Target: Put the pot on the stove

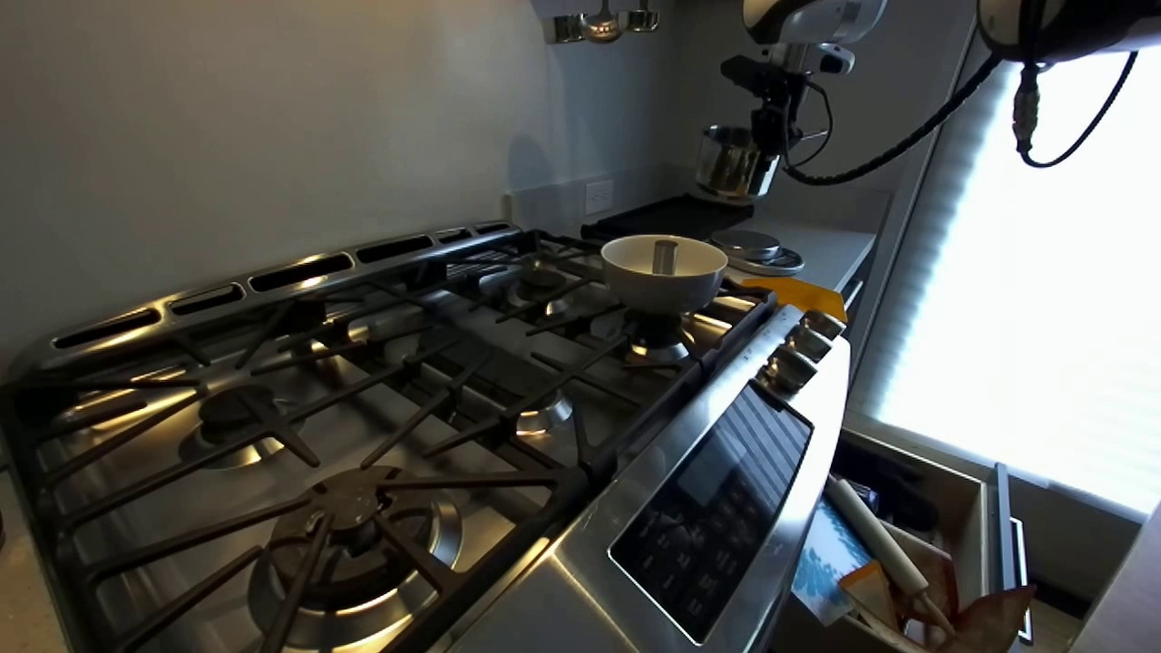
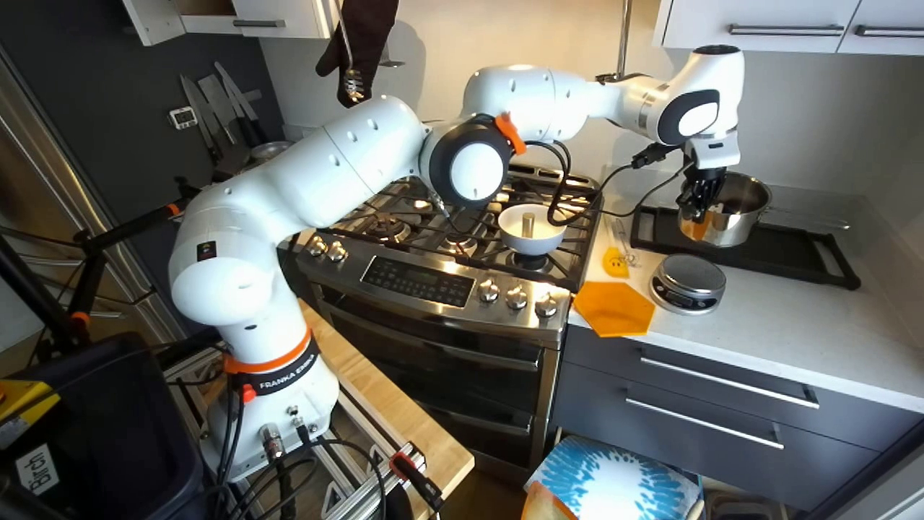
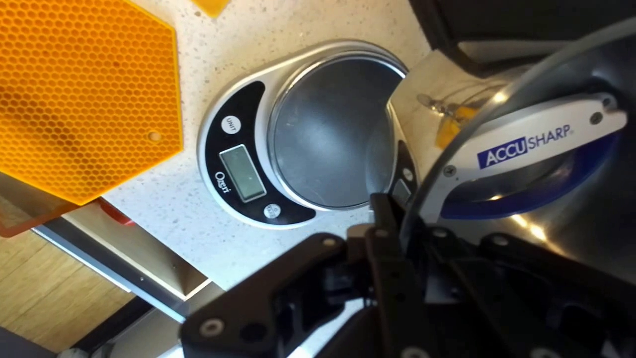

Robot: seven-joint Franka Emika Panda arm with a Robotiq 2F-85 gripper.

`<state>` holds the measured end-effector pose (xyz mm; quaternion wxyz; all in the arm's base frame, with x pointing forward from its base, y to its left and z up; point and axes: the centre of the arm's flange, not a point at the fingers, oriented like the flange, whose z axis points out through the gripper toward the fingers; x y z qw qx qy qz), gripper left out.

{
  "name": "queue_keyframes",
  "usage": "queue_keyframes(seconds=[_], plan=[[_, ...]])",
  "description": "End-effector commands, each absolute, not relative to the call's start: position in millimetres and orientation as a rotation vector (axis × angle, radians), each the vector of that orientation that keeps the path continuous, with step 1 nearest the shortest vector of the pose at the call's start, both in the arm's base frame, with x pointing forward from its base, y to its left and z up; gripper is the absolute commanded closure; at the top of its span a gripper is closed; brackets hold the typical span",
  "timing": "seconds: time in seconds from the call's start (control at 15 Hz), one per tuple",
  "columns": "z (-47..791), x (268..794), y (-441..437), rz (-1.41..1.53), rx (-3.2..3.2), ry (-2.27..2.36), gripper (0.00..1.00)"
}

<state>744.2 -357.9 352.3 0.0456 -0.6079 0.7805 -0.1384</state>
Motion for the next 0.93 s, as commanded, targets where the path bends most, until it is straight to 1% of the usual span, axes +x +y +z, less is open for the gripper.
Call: queue_keyframes(seconds=[0.0, 0.27, 0.53, 0.87], plan=[[362.6, 688.9, -310.2, -0.434, -1.918, 2.268, 0.99], [359.1, 685.8, -297.3, -0.406, -1.954, 2.214, 0.99], [353.1, 683.3, -290.5, -0.480, -1.931, 2.168, 0.99], [339.8, 673.3, -278.9, -0.494, -1.889, 2.135, 0.99]])
